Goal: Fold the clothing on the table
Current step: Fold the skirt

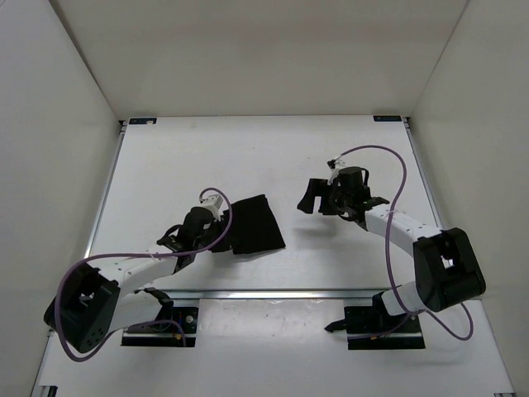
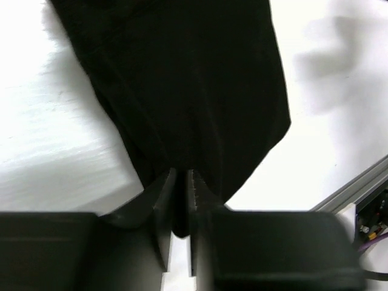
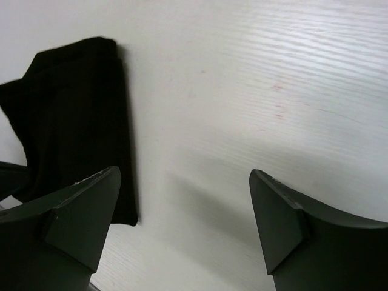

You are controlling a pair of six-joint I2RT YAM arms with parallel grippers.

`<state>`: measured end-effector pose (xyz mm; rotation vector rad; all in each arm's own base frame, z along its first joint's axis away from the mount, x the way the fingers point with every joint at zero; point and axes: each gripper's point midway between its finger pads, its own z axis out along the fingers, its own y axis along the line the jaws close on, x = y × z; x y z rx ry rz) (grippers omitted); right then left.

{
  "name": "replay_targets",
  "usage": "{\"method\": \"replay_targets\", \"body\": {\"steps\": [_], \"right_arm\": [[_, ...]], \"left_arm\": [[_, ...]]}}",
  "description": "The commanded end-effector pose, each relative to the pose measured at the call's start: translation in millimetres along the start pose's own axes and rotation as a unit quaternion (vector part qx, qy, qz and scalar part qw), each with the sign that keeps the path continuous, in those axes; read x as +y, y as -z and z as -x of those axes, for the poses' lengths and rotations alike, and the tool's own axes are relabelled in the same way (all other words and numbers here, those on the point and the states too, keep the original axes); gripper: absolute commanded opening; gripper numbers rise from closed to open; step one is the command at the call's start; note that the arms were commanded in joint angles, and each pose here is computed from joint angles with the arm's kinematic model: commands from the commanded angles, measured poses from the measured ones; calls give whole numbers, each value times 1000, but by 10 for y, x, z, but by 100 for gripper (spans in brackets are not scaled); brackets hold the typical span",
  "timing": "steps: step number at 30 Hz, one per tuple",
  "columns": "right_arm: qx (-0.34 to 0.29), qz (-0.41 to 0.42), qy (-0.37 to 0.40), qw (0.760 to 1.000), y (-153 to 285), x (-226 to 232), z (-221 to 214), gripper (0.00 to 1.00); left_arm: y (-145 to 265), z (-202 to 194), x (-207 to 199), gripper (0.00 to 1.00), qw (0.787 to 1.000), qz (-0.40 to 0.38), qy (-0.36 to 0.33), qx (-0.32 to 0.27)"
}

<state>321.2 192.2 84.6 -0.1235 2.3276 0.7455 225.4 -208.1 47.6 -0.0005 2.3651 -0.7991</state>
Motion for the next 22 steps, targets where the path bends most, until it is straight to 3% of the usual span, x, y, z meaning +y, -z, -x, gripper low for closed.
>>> {"method": "replay_targets", "body": {"steps": [1,2,4,6,8,9,13,16,20,22], "right_arm": [[-51,-30,8,998,183,-36,325,85],[-49,-43,7,998,212,-57,323,85],[-64,-68,8,996,295,-116,456,86],[-68,-72,5,995,345,-128,501,85],[-84,-85,7,993,410,-129,594,87],[-85,-91,9,992,426,-148,576,89],[-83,-94,13,992,457,-161,571,98],[-86,-80,20,993,438,-121,569,98],[-72,-63,21,995,350,-58,542,87],[-69,-55,28,996,297,2,539,88]], "left_arm": [[100,131,32,28,1000,13,-3,-19],[154,141,35,31,1000,19,-9,-19],[252,295,-42,51,999,18,-13,-33],[375,421,-66,64,999,29,-22,-36],[513,619,-59,95,996,45,-44,-64],[590,753,-118,99,994,41,-51,-85],[713,1029,-72,99,990,52,-63,-113],[688,1055,38,99,988,89,-79,-97],[553,929,147,99,989,102,-84,-61],[504,904,157,98,989,105,-84,-60]]}}
